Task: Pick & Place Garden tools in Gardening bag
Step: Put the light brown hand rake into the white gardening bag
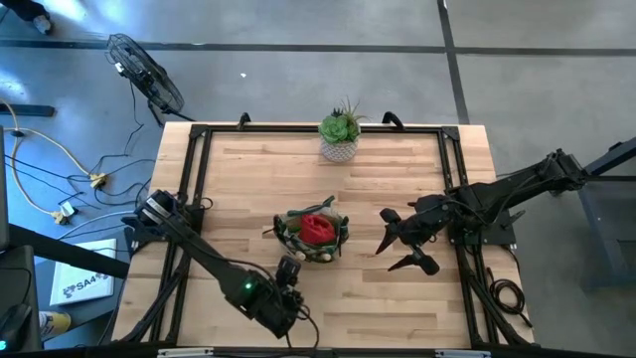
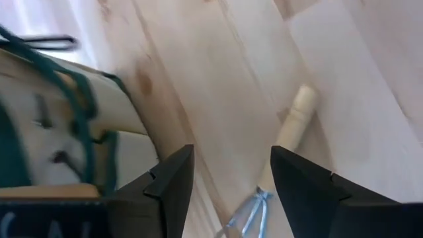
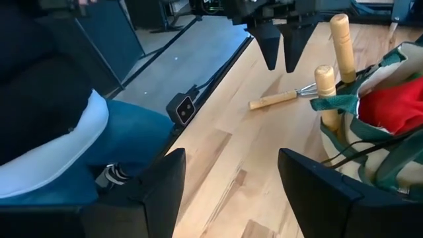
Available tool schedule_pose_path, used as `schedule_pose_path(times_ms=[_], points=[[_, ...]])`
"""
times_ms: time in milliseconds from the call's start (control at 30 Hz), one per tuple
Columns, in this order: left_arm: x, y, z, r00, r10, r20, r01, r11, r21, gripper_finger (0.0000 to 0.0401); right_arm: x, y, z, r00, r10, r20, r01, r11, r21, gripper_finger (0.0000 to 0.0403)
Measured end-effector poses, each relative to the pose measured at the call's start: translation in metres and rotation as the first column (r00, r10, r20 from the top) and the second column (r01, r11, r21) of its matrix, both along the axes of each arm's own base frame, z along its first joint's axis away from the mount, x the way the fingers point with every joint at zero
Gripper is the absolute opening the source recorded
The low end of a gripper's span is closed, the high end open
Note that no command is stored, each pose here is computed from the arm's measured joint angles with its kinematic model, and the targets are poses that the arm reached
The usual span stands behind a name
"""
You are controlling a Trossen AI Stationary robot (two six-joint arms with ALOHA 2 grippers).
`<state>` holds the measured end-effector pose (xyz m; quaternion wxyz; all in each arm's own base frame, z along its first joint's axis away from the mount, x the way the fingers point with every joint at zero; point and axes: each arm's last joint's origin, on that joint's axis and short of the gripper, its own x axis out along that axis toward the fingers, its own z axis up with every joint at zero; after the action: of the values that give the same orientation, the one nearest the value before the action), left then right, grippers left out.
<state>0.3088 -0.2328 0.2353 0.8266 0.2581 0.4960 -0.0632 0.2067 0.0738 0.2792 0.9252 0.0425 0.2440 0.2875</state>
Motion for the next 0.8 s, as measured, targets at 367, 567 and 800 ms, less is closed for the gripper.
schedule_pose_path(times_ms=[367, 567, 800], points=[[0.000, -0.002, -0.018, 0.998, -0.058, -0.039, 0.058, 0.998, -0.001, 0.0193, 0.000, 0.000, 0.000, 0.999, -0.036, -0.040, 0.038, 0.998, 0.050, 0.0233], [0.007, -0.011, -0.043, 0.983, -0.139, -0.116, 0.137, 0.990, -0.026, 0.0193, 0.003, 0.001, -0.003, 0.998, -0.038, -0.052, 0.040, 0.998, 0.046, 0.0233], [0.011, -0.013, -0.056, 0.982, -0.137, -0.129, 0.136, 0.991, -0.014, 0.0193, 0.012, 0.004, -0.014, 0.992, -0.051, -0.112, 0.056, 0.997, 0.048, 0.0233]])
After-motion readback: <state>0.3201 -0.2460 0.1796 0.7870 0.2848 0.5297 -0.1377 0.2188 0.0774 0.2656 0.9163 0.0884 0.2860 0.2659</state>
